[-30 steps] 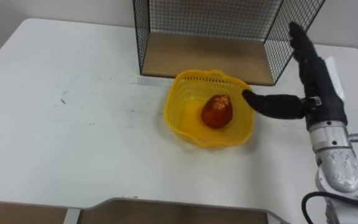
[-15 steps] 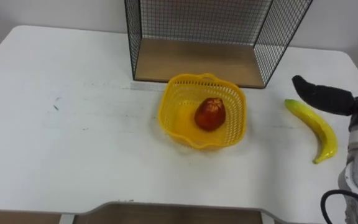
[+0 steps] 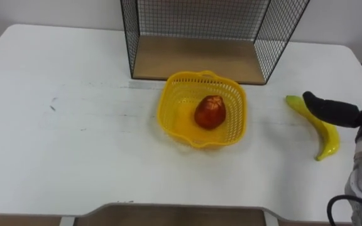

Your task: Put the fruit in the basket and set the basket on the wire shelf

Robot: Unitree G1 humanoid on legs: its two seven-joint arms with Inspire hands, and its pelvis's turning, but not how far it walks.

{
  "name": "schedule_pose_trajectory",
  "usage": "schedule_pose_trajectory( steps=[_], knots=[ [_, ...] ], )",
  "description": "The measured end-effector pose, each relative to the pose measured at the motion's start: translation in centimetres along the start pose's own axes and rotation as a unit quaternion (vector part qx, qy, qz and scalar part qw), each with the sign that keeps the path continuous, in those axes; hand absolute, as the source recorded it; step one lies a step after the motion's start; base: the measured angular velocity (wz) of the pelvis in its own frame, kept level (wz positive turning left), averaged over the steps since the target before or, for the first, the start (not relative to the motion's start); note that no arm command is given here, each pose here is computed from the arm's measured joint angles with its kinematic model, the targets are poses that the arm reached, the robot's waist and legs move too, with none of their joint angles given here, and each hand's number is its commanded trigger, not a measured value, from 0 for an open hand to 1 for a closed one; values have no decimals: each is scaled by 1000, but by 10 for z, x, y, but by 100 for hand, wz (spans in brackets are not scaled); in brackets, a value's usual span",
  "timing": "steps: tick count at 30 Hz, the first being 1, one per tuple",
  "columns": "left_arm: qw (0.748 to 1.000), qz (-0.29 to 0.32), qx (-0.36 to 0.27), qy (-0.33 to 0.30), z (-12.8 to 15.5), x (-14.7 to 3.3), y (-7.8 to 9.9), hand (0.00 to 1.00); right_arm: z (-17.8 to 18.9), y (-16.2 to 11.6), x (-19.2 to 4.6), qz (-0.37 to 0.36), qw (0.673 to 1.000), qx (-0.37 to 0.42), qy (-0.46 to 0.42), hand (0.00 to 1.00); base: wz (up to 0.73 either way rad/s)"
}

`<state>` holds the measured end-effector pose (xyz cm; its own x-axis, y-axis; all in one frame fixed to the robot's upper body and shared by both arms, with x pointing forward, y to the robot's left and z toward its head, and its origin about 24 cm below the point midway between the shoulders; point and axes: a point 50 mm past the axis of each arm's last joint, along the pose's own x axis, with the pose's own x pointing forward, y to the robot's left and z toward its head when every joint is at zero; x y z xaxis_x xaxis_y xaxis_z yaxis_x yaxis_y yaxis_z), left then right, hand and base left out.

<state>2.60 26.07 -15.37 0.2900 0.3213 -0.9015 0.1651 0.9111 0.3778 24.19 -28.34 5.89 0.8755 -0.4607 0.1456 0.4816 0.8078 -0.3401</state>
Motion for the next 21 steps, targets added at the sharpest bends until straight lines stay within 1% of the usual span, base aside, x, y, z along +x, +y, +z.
schedule_pose_trajectory(
  steps=[4, 9, 14, 17, 21],
  knots=[
    [1000, 1, 0, 8, -1, 0, 1, 0, 1, 0, 5, 9, 1000, 1, 5, 0, 0],
    [1000, 1, 2, 18, -4, 0, 1, 0, -9, -5, 15, 33, 999, 13, 38, 0, 2],
    [999, 4, -8, 32, -11, -1, 7, 0, -17, -3, 23, 63, 995, 18, 74, 0, 0],
    [999, 6, 1, 36, -10, -1, 13, 0, -22, -2, 27, 78, 993, 19, 92, 0, 4],
    [999, 7, 7, 43, -12, -1, 14, 0, -27, -7, 31, 86, 990, 10, 109, 0, 6]
  ],
)
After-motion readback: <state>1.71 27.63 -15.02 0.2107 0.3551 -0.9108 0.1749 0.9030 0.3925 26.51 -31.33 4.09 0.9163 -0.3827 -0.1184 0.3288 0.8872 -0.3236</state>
